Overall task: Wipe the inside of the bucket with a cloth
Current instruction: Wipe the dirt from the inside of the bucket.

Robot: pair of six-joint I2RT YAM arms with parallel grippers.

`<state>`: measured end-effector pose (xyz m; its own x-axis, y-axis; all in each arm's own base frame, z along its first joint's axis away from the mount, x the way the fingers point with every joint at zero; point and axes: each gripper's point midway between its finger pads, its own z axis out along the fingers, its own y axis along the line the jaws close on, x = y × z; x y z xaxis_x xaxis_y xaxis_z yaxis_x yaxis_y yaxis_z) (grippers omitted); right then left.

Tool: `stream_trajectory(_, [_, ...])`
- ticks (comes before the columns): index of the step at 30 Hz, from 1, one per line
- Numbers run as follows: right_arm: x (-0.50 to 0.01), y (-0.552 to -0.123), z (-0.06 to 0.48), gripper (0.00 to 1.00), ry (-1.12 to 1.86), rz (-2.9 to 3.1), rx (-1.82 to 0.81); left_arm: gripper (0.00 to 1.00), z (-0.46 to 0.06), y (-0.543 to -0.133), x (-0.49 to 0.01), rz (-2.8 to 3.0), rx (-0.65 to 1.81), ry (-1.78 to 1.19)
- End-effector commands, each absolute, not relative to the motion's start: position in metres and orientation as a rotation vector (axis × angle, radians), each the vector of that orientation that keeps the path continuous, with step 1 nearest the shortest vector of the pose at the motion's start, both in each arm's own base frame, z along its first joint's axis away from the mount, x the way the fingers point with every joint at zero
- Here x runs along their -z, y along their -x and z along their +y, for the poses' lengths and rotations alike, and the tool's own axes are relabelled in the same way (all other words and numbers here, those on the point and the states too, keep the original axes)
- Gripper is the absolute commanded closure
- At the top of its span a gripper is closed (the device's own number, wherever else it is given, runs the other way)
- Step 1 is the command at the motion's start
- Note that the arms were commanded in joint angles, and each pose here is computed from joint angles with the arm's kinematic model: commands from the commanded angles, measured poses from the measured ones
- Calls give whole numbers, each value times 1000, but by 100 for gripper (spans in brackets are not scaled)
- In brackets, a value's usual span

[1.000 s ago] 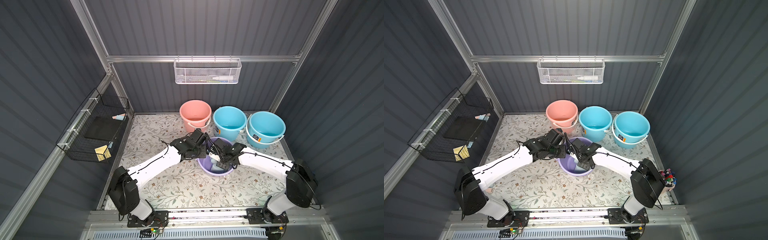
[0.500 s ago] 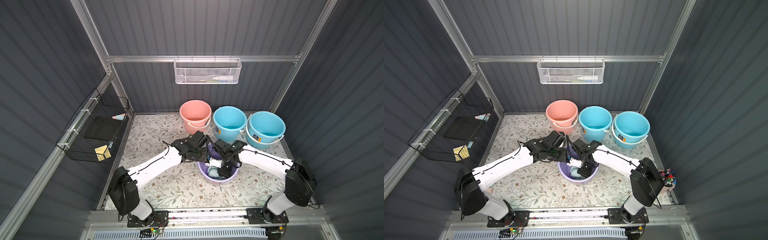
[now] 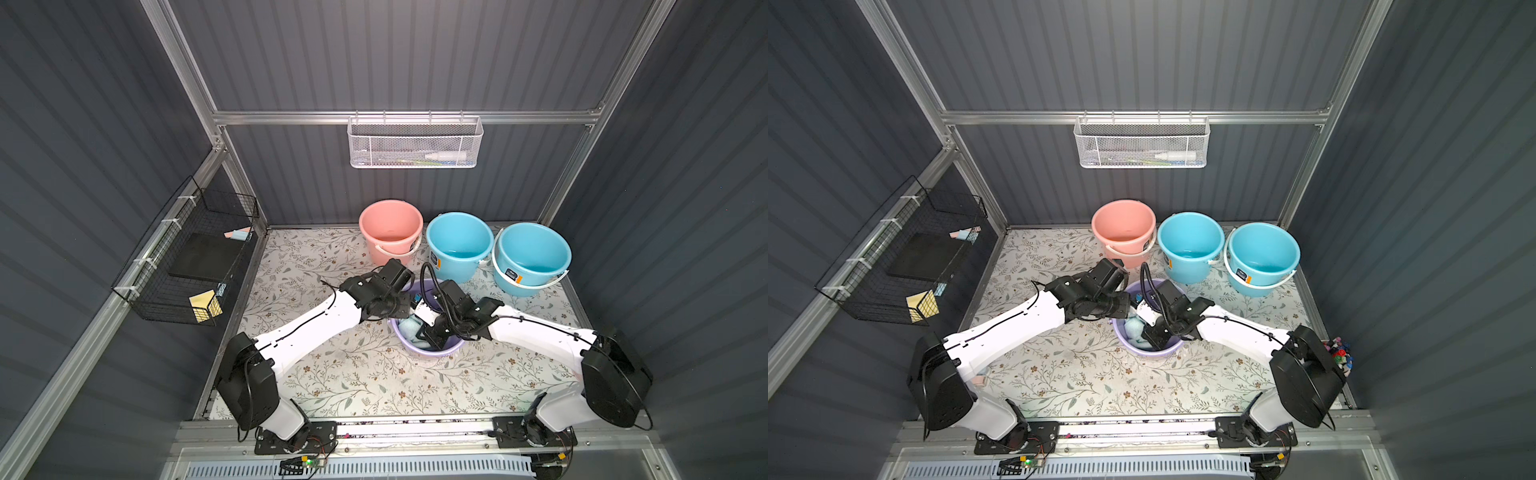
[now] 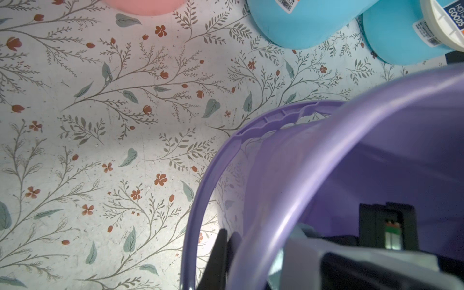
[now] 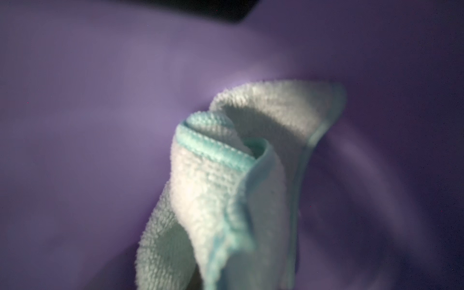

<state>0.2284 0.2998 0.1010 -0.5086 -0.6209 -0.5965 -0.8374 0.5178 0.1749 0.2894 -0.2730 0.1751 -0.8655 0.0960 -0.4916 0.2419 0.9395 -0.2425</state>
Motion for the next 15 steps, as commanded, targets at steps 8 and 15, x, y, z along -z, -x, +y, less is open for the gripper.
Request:
stream_trajectory(8, [-148,-303,306,100,811,2026,-462,100,-277,-295,-189,2556,463,-209])
stream_trajectory(15, [-139,-326,276,100,879,2058,-97,100,-272,-295,-189,2558,439,-199])
